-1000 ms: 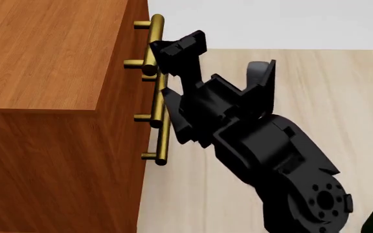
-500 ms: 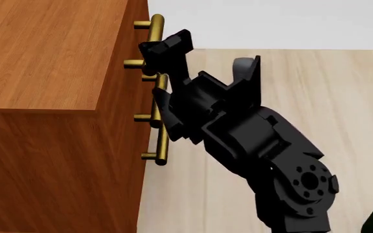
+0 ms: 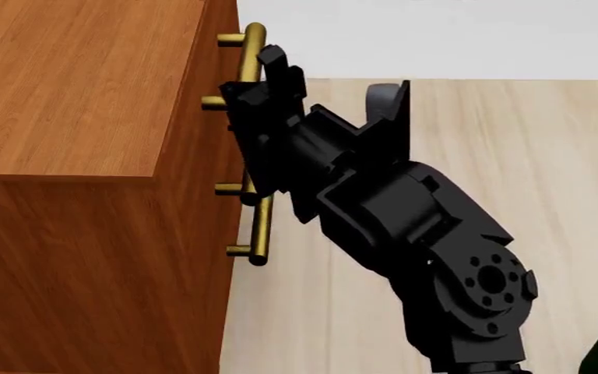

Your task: Close the bottom drawer of the cabinet and open the top drawer.

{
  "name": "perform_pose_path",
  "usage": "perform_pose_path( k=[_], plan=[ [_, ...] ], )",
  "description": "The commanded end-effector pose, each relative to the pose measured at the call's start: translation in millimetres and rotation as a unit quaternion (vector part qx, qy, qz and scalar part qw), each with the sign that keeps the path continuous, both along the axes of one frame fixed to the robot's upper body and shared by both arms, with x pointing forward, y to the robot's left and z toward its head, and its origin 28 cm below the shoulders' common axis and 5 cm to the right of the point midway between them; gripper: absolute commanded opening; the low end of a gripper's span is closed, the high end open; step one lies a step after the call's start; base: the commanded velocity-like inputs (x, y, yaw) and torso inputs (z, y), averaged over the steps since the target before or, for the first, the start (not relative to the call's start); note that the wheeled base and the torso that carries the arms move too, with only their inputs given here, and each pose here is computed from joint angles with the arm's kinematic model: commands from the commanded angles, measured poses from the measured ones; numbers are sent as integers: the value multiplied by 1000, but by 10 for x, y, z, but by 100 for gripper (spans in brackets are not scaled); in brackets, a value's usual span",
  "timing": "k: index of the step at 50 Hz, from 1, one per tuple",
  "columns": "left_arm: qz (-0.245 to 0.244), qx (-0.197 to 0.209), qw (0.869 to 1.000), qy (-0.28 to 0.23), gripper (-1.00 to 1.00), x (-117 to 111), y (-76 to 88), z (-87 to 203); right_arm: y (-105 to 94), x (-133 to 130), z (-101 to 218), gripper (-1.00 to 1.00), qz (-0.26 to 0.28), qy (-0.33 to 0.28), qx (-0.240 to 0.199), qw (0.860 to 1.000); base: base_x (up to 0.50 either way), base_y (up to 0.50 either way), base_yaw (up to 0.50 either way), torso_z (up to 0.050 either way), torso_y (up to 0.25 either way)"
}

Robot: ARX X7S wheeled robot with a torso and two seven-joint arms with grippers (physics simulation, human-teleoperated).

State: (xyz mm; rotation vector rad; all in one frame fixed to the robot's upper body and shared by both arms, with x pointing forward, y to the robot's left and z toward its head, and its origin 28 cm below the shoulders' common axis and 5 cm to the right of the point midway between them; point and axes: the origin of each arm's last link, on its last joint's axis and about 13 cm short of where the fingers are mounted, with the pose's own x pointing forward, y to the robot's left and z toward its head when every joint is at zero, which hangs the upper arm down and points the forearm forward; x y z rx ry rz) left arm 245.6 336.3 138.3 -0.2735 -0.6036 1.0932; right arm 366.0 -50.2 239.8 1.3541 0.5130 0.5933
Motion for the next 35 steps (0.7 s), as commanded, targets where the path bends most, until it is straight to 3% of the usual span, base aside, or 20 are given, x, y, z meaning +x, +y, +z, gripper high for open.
perform_pose_path(
  k=[1,19,35],
  plan=[
    [0,1,1000,1,100,3,0,-4,-6,-6,-41,-100,-6,-3,-31,999,0,0,0,0,0],
    [2,4,1000,2,100,1,-4,2,-148,-206,7,-100,-31,-4,-34,999,0,0,0,0,0],
    [4,7,1000,6,100,14,-5,1,-118,-446,-128,-100,-17,0,-31,999,0,0,0,0,1]
  ],
)
